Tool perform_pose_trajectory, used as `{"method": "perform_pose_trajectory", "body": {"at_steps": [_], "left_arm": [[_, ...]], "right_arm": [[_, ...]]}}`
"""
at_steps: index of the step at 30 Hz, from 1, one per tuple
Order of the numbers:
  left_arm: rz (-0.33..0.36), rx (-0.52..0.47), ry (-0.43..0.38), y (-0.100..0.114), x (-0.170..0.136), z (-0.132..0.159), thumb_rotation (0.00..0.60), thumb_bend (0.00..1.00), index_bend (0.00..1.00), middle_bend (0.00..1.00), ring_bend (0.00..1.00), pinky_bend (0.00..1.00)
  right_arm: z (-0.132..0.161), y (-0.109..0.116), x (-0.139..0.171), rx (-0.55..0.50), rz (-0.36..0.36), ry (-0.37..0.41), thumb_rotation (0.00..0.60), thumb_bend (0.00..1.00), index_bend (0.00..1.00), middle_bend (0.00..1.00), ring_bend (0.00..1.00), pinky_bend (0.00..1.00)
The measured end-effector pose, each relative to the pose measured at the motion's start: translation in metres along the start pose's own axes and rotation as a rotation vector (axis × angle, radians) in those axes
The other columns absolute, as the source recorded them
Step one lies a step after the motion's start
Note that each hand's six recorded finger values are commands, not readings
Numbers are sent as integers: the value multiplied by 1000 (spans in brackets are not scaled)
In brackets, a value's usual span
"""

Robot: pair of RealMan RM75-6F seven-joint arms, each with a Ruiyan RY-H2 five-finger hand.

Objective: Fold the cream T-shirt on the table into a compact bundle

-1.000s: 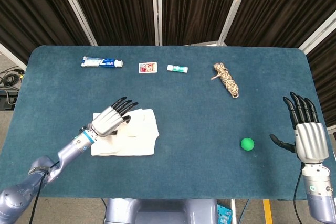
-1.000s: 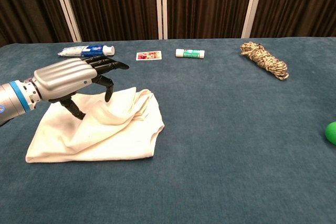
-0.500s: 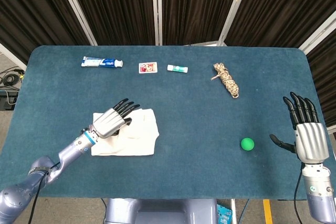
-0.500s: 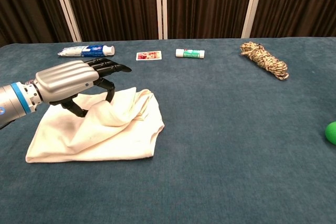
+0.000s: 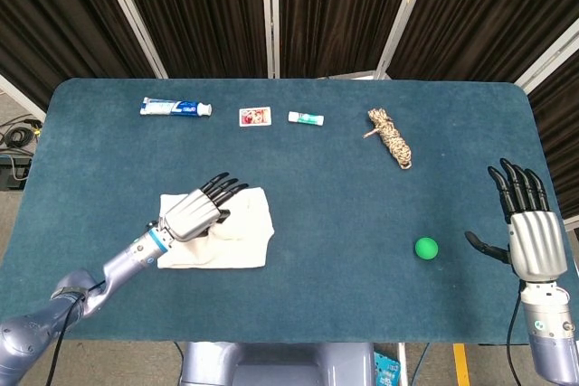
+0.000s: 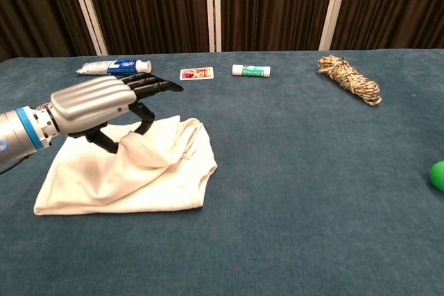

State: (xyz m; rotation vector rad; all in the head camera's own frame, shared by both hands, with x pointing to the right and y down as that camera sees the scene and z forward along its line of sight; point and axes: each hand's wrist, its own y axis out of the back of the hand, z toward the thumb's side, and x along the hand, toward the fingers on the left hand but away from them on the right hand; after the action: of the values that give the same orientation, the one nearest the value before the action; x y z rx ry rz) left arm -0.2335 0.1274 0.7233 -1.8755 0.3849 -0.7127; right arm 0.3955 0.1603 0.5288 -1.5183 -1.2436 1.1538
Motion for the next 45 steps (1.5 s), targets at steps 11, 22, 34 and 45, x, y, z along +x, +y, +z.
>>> {"method": "perform_pose_trajectory", "body": {"at_steps": [11, 22, 34, 45], "left_arm": [[-8, -3, -78, -2, 5, 30, 600, 418, 745, 0, 0, 0], [-45, -11, -102, -15, 18, 50, 600, 410, 408, 0, 0, 0], [-54, -42, -80, -21, 26, 57, 600, 307, 0, 0, 0, 0], [-61, -77, -67, -27, 32, 70, 600, 307, 0, 0, 0, 0]], "right_arm": [[0, 1, 0, -2, -2, 0, 600, 0, 36, 0, 0, 0], [0, 2, 1, -7, 3, -2, 600, 0, 38, 0, 0, 0], [-1, 3, 1, -17, 2, -3, 600, 0, 39, 0, 0, 0], [-2, 5, 1, -24, 3, -4, 600, 0, 39, 0, 0, 0]]}}
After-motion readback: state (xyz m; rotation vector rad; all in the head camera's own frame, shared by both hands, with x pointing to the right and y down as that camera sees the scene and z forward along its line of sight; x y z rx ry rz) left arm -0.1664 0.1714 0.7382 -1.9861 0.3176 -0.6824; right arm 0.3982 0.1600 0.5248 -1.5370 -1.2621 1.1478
